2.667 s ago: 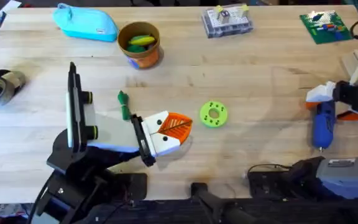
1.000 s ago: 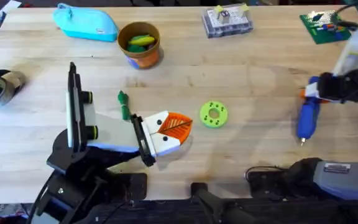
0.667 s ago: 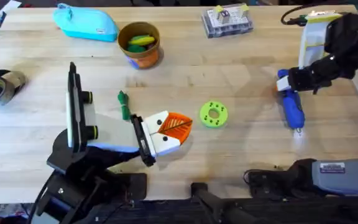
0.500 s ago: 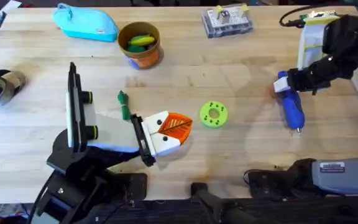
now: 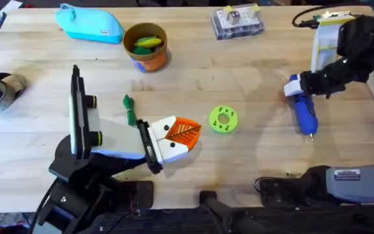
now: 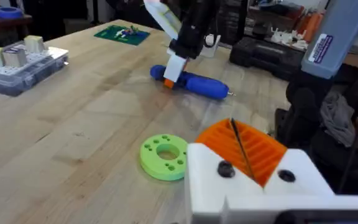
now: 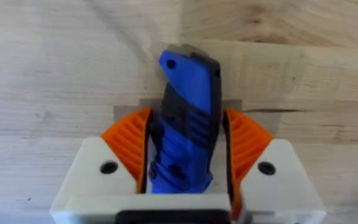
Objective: Pick up the gripper from the table and insert it into the empty holder that is missing its gripper. Then pick up a screw, insert it into the mounting hole, and use the screwdriver to tighten it. Finally, clean up the table by picking up the vegetable and placing it into the bucket.
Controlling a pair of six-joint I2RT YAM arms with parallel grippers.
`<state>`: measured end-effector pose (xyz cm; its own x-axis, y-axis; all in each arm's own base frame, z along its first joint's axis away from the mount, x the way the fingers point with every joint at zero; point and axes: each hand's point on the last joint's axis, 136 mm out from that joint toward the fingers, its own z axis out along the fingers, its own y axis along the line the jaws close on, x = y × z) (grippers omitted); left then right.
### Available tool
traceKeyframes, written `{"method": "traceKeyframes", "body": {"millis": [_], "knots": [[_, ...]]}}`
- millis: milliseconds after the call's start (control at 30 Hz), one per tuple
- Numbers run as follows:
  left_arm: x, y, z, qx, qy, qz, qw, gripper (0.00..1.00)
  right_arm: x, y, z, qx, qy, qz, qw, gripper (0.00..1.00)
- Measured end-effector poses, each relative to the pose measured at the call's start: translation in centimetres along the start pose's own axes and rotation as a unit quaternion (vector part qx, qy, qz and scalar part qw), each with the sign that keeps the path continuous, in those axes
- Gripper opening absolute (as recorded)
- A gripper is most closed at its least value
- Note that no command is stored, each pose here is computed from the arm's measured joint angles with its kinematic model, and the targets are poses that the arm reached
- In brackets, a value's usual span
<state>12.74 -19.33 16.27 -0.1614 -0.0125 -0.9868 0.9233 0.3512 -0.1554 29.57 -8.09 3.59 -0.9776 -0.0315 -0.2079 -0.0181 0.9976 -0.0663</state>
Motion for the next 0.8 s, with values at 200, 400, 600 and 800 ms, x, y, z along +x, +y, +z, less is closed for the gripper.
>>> {"method": "traceKeyframes", "body": {"millis": [200, 400, 600, 800], "knots": [[0.01, 0.00, 0.00, 0.000, 0.000, 0.000, 1.000, 0.013, -0.07, -0.02, -0.01, 0.000, -0.001, 0.001, 1.000, 0.667], [-0.01, 0.00, 0.00, 0.000, 0.000, 0.000, 1.000, 0.013, -0.43, -0.13, -0.01, 0.003, -0.009, 0.002, 1.000, 0.772], [0.01, 0.00, 0.00, 0.000, 0.000, 0.000, 1.000, 0.013, -0.70, -0.21, -0.02, 0.004, -0.014, 0.004, 1.000, 0.773], [-0.01, 0.00, 0.00, 0.000, 0.000, 0.000, 1.000, 0.013, -0.41, -0.12, -0.01, 0.002, -0.008, 0.005, 1.000, 0.743]]}}
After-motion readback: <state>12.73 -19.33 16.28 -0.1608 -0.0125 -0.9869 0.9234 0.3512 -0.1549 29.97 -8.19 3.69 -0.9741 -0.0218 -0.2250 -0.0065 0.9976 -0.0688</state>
